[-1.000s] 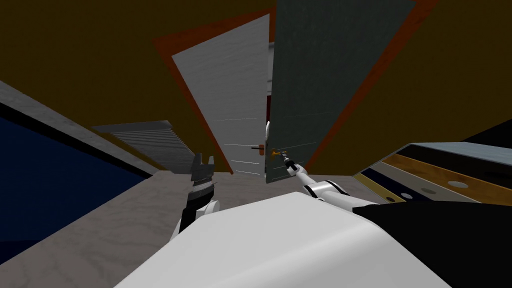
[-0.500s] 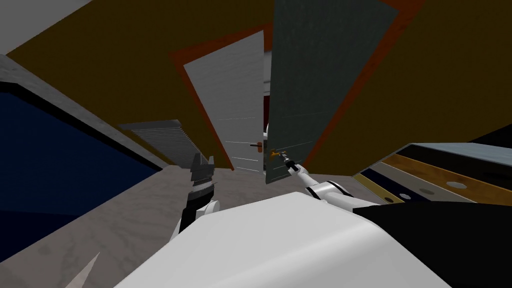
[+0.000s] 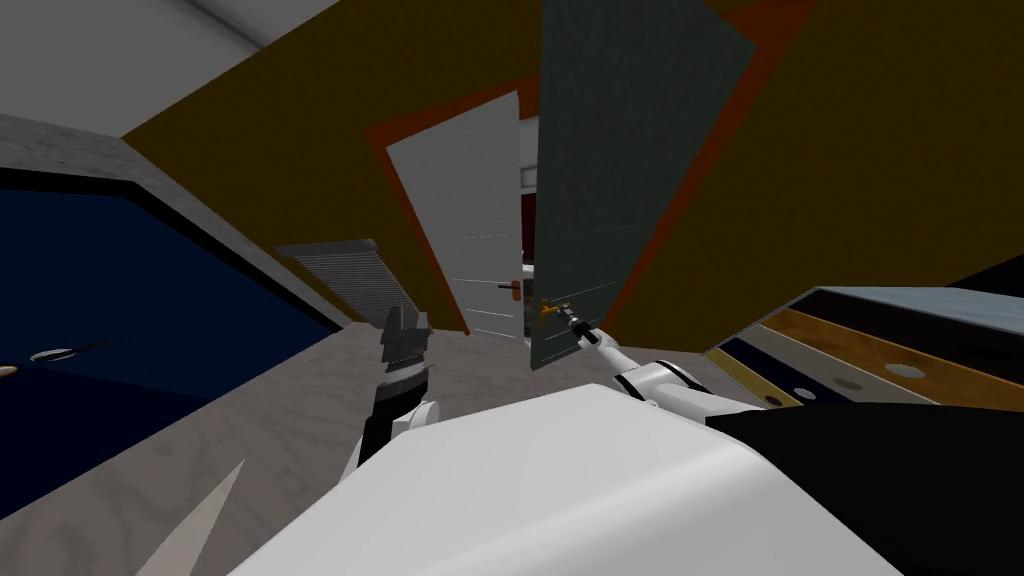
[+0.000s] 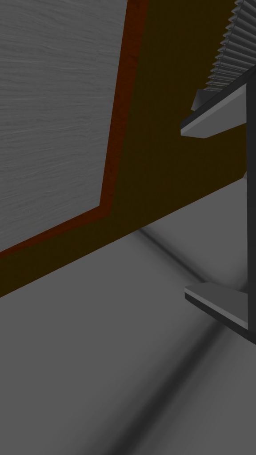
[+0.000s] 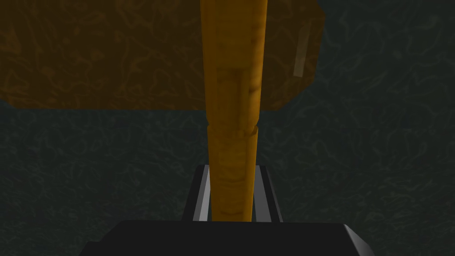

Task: Pull the door open

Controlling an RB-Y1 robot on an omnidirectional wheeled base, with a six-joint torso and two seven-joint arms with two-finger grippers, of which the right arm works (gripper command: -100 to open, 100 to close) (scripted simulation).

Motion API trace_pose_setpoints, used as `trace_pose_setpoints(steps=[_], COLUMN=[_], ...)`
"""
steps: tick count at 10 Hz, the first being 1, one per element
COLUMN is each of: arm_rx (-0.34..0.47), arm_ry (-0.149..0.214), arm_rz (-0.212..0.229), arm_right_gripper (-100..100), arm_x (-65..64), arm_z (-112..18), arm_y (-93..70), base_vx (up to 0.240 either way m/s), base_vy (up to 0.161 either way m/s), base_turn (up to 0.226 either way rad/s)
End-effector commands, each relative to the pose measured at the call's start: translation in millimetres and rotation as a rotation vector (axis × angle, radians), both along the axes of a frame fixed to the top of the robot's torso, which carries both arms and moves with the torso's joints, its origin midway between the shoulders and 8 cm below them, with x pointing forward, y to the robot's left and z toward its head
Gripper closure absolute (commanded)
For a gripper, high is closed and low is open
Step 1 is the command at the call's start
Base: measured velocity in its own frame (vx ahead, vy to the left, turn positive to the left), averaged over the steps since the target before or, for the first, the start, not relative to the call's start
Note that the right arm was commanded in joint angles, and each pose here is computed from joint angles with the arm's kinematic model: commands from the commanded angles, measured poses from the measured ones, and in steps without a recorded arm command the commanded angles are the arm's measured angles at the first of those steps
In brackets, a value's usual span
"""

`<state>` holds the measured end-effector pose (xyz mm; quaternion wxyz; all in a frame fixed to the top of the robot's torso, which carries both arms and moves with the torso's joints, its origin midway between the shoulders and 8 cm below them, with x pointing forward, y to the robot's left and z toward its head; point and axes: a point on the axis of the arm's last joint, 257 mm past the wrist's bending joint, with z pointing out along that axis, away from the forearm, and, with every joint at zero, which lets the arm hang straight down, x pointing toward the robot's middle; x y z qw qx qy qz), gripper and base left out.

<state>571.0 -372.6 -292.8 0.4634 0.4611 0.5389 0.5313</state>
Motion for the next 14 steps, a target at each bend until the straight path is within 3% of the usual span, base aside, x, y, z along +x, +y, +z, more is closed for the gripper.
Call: trace_pose_setpoints(steps=[1, 4, 8, 10, 14], arm_rx=[0.004, 0.007, 0.01, 0.004, 0.005], arm_ry=[-0.006, -0.008, -0.005, 0.002, -0.004], arm_rz=[0.04, 0.127, 0.184, 0.168, 0.222], arm_right_gripper=[100, 100, 100, 100, 100], arm_x=[-3.5, -13.5, -21.2, -21.4, -39.8], arm_z=[1.8, 1.8, 0.6, -1.1, -0.6], arm_y=[10.7, 29.6, 42.1, 34.7, 28.5], base_vx=[-0.174, -0.188, -0.128, -0.038, -0.136], base_vy=[-0.117, -0.131, -0.09, -0.036, -0.114], base_turn=[0.04, 0.042, 0.007, 0.003, 0.141])
